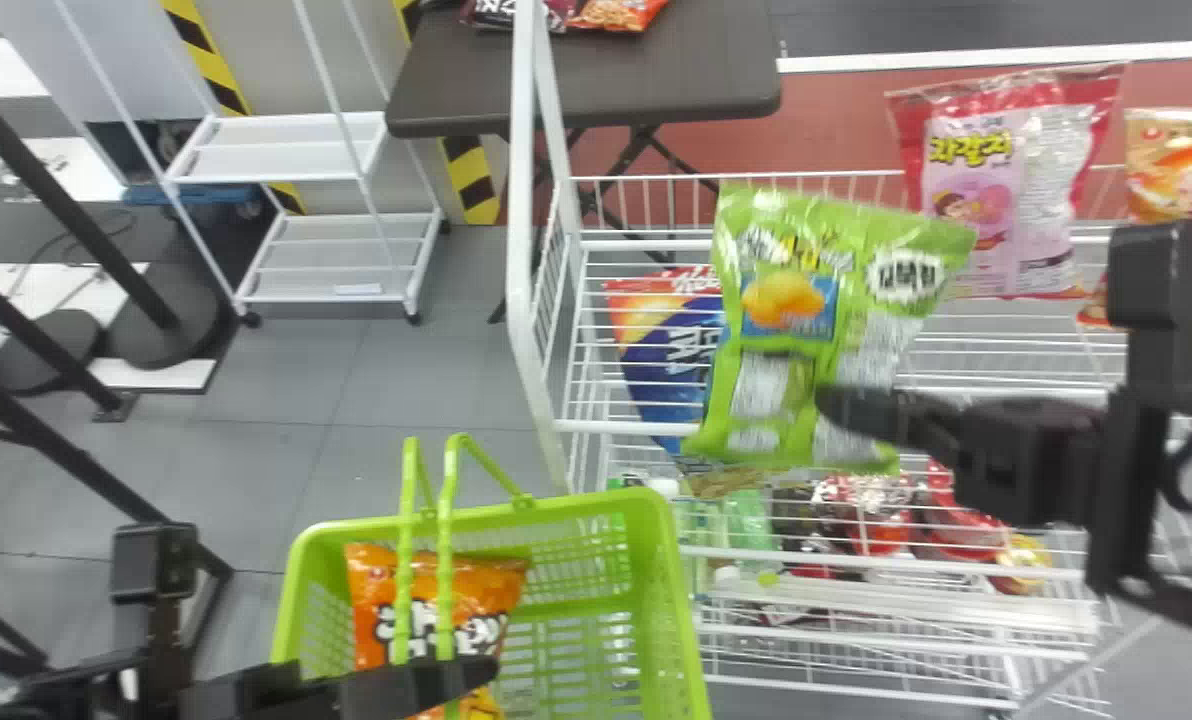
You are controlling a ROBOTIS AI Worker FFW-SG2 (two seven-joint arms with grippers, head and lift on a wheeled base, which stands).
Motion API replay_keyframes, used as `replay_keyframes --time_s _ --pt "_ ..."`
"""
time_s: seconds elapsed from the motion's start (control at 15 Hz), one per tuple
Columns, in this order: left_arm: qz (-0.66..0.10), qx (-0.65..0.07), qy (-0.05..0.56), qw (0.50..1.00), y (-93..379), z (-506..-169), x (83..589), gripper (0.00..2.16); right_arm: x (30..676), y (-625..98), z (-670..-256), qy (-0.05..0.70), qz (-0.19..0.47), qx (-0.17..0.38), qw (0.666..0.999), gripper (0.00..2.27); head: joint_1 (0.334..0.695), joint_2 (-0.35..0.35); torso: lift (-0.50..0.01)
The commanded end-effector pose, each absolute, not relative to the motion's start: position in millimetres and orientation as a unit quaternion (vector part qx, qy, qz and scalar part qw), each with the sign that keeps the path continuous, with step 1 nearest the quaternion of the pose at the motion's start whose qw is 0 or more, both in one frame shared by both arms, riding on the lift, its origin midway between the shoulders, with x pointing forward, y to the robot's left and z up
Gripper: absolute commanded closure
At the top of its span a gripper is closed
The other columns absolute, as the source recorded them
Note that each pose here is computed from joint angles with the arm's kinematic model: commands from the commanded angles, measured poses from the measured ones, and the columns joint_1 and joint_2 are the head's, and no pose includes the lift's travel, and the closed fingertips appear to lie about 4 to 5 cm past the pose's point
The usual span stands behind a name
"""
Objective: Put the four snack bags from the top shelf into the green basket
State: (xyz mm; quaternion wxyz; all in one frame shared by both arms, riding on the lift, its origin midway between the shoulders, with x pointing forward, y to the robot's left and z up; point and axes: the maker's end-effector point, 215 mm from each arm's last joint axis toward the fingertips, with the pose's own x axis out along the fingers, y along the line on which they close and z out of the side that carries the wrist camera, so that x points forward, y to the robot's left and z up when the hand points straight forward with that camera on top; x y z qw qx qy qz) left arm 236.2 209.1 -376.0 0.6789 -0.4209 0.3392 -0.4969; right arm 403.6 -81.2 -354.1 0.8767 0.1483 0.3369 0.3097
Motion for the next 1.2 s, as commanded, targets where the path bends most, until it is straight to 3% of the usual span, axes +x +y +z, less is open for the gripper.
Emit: replay_keyframes --time_s 0.0,0.2,0.47,0.8,0.87,0.93,1.0,1.07,1.13 --pt "-0.502 -0.423 0.337 0.675 207 -373 237 2.15 343 -41 -363 0.395 0.369 0.160 0.826 2.25 0.695 0.221 0.000" --pt "-0.503 -0.423 0.338 0.674 205 -373 237 2.15 309 3 -374 0.430 0.415 0.149 0.788 2.25 0.695 0.350 0.000" --pt "-0.502 -0.425 0.339 0.672 204 -374 237 2.15 285 49 -418 0.491 0.447 0.148 0.733 2.25 0.695 0.350 0.000" --pt "-0.506 -0.425 0.339 0.670 200 -373 236 2.15 314 124 -450 0.484 0.464 0.162 0.724 2.24 0.695 0.350 0.000" --pt "-0.505 -0.425 0.339 0.670 201 -373 235 2.15 314 134 -456 0.494 0.468 0.157 0.716 2.15 0.695 0.350 0.000" --pt "-0.505 -0.426 0.339 0.670 201 -373 235 2.15 314 141 -458 0.497 0.472 0.144 0.714 1.67 0.695 0.350 0.000" --pt "-0.504 -0.426 0.339 0.670 202 -373 234 2.15 313 140 -463 0.499 0.466 0.129 0.719 0.72 0.695 0.350 0.000" --pt "-0.503 -0.426 0.339 0.672 204 -373 235 2.15 310 131 -471 0.511 0.456 0.104 0.721 0.00 0.695 0.350 0.000" --pt "-0.502 -0.425 0.339 0.672 205 -374 235 2.15 309 120 -470 0.517 0.450 0.082 0.724 0.00 0.695 0.350 0.000"
